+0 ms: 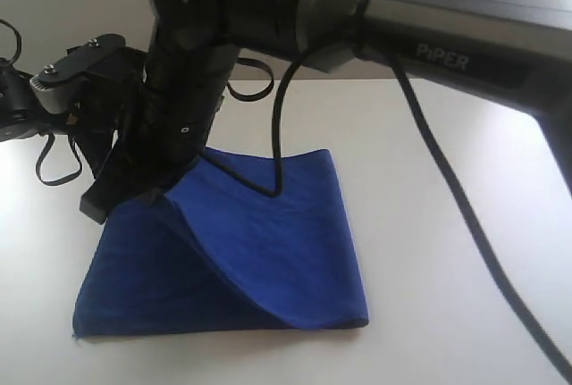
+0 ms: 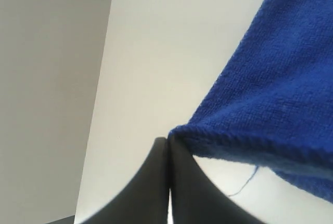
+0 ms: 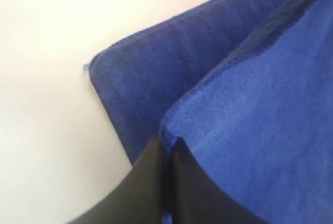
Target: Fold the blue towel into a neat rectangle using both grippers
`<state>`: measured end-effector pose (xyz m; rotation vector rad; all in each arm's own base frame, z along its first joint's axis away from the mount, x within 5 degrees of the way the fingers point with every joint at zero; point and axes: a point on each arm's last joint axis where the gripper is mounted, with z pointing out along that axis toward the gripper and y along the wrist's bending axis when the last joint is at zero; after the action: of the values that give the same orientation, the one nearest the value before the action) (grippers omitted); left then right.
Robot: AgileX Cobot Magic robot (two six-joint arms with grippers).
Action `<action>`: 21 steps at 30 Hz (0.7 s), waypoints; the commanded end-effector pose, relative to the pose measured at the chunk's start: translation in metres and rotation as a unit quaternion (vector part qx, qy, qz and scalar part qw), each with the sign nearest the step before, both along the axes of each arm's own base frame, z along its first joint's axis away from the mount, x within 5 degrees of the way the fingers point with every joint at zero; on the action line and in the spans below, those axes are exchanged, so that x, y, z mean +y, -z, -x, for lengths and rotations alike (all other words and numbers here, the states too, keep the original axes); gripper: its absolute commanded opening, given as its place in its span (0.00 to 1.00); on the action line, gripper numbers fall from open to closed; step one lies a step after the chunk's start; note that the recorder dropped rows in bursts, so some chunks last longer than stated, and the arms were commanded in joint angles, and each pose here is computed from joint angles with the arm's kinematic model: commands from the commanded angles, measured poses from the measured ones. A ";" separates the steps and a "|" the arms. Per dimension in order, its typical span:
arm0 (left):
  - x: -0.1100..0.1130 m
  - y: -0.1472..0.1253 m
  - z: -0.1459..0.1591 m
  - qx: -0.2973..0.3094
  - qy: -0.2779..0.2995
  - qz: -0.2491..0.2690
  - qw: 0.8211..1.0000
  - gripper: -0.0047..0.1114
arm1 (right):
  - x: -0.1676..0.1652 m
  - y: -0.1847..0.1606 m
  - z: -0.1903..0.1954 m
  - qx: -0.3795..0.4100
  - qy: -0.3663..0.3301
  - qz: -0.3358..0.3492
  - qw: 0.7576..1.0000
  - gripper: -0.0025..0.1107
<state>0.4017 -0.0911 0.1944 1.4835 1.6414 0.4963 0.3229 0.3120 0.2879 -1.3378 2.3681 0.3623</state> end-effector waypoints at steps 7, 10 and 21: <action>0.008 0.016 -0.003 0.029 -0.025 -0.028 0.999 0.04 | 0.016 0.021 -0.007 0.016 0.001 -0.043 0.999 0.02; 0.008 0.022 -0.003 0.036 -0.023 -0.031 0.999 0.04 | 0.020 0.029 -0.008 0.026 0.002 -0.047 0.999 0.02; 0.014 0.043 -0.007 0.059 -0.023 -0.045 0.997 0.04 | 0.034 0.051 -0.009 0.070 -0.011 -0.083 0.994 0.02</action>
<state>0.4070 -0.0818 0.1536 1.5669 1.7534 0.5110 0.3314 0.3426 0.2410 -1.3000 2.3815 0.6351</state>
